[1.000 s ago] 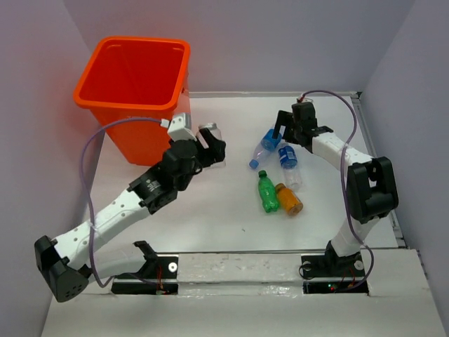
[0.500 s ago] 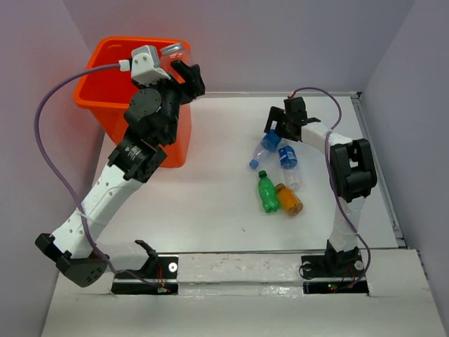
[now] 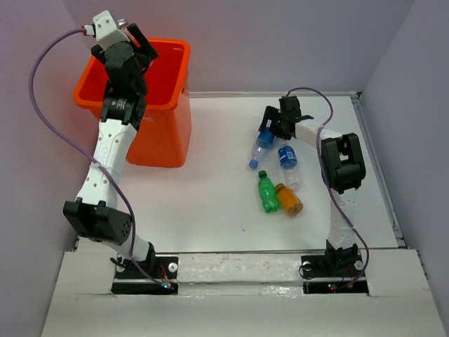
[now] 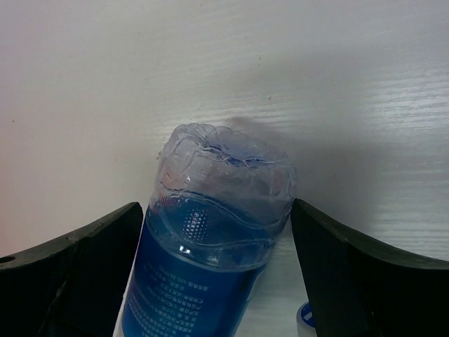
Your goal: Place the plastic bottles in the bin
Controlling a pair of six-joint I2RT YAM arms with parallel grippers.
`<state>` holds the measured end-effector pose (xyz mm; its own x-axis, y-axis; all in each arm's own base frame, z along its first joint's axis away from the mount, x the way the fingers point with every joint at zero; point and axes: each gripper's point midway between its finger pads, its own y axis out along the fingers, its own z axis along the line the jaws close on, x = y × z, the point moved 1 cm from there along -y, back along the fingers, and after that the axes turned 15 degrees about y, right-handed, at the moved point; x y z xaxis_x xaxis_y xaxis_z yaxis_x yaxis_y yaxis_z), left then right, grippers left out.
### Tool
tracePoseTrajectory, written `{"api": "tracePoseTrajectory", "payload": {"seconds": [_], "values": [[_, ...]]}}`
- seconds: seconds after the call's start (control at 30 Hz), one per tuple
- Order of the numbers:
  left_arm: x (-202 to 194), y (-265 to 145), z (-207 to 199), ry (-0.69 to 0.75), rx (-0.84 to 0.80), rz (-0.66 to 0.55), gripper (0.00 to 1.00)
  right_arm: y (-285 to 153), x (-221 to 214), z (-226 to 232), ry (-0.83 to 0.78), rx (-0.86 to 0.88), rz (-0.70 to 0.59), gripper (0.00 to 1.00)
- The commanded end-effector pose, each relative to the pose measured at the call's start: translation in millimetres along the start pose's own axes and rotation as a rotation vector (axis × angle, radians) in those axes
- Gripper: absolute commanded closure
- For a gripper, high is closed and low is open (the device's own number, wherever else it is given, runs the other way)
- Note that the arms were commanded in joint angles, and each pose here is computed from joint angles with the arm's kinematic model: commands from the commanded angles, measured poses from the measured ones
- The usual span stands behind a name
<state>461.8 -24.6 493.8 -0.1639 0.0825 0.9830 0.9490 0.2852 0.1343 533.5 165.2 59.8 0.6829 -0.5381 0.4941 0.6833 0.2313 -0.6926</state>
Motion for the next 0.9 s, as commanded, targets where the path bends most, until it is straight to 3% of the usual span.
{"api": "tracePoseTrajectory", "payload": {"seconds": [0.0, 0.1, 0.17, 0.3, 0.37, 0.4, 0.5, 0.53, 0.63, 0.67, 0.77, 0.83, 0.87], "values": [[13, 20, 19, -0.012, 0.027, -0.013, 0.04, 0, 13, 19, 0.034, 0.059, -0.014, 0.12], [19, 21, 20, -0.037, -0.018, -0.013, 0.01, -2, 19, 29, 0.055, 0.096, -0.035, 0.31], [31, 11, 17, -0.056, -0.052, -0.034, 0.01, -6, 25, 40, 0.076, 0.143, -0.049, 0.35], [46, -7, 7, -0.096, -0.133, -0.043, 0.01, -21, 37, 68, 0.096, 0.249, -0.065, 0.39], [67, -37, 3, -0.14, -0.213, -0.074, 0.01, -41, 57, 88, 0.092, 0.309, -0.125, 0.39], [57, -37, -3, -0.145, -0.241, -0.049, 0.01, -49, 65, 95, 0.088, 0.327, -0.149, 0.39], [68, -90, -12, -0.182, -0.367, -0.063, 0.01, -87, 89, 116, 0.073, 0.382, -0.23, 0.42], [44, -104, -29, -0.178, -0.445, -0.003, 0.01, -111, 100, 129, 0.066, 0.419, -0.263, 0.43], [27, -156, -50, -0.189, -0.58, 0.035, 0.01, -172, 123, 158, 0.044, 0.531, -0.352, 0.44], [-5, -166, -55, -0.176, -0.601, 0.104, 0.01, -187, 121, 170, 0.032, 0.569, -0.356, 0.44], [-36, -208, -60, -0.196, -0.691, 0.188, 0.01, -243, 124, 209, -0.015, 0.691, -0.403, 0.44], [-93, -236, -59, -0.194, -0.734, 0.322, 0.01, -294, 125, 243, -0.058, 0.781, -0.472, 0.44], [-102, -245, -59, -0.201, -0.755, 0.343, 0.01, -306, 124, 254, -0.07, 0.806, -0.488, 0.44]]}}
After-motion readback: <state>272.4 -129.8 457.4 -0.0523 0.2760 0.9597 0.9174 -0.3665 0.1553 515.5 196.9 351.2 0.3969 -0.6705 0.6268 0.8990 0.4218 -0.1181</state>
